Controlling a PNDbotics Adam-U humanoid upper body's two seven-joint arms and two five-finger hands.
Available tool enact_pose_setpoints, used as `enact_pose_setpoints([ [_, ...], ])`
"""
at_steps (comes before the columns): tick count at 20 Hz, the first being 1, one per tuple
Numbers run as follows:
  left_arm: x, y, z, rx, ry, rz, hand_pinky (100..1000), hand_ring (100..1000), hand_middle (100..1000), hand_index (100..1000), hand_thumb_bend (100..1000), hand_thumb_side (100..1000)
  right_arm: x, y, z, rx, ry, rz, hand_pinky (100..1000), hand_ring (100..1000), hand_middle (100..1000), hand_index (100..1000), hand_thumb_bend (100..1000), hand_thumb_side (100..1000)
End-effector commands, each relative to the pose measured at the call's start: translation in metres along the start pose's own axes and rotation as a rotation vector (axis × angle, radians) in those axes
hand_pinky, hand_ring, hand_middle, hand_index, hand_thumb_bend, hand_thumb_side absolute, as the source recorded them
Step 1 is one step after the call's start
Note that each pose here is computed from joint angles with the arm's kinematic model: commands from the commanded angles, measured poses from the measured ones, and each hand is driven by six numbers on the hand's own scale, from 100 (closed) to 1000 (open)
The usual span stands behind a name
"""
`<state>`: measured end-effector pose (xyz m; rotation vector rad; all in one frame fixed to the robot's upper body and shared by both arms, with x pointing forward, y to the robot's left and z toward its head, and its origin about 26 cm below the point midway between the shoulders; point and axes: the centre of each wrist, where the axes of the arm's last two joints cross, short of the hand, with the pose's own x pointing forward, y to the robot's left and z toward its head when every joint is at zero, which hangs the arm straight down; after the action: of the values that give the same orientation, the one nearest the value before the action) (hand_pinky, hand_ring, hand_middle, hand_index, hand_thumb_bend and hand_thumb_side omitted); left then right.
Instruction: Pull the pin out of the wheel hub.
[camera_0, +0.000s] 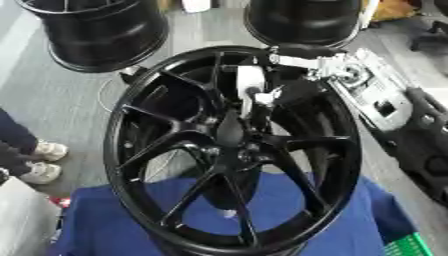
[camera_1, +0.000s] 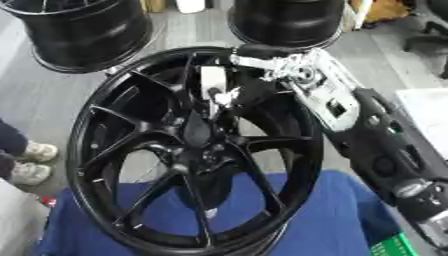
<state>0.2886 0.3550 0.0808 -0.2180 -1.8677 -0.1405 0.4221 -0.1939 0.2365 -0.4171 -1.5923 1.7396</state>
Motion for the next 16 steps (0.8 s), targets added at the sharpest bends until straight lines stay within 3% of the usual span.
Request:
enact_pose_setpoints([
  [1,0.0091,0.0008,-0.004,-0.012,-0.019,-0.021,681,673,614,687,371,751,-0.0049,-0.0087,0.005,-0.005,0.026,0.03,606,470,805,885,100,508],
  [4,0.0091,0.0007,-0.0042,-0.013,-0.02,-0.021,681,674,615,687,371,751,-0.0067,-0.0075,0.0049,0.004,0.03,0.036,587,454,752,864,100,450],
  [9,0.0091,0.0004,-0.0046,-0.014,-0.019,-0.02,681,673,615,688,371,752,-0.0062,-0.0082,0.0056,-0.005,0.01,0.041,544,408,566,715,100,227],
  [11,0.0091,0.0003,-0.0047,-0.015,-0.019,-0.02,682,673,616,688,369,752,-0.0054,-0.0089,0.006,-0.027,-0.006,0.033,509,372,489,598,100,243],
  [12,0.009,0.0002,-0.0048,-0.015,-0.018,-0.02,682,673,616,688,371,753,-0.0047,-0.0096,0.0063,-0.044,-0.016,0.027,497,360,456,550,100,209],
  [16,0.0088,0.0,-0.005,-0.018,-0.015,-0.021,682,674,616,688,371,754,-0.0021,-0.0136,0.008,-0.103,-0.053,-0.003,466,328,394,473,100,200],
])
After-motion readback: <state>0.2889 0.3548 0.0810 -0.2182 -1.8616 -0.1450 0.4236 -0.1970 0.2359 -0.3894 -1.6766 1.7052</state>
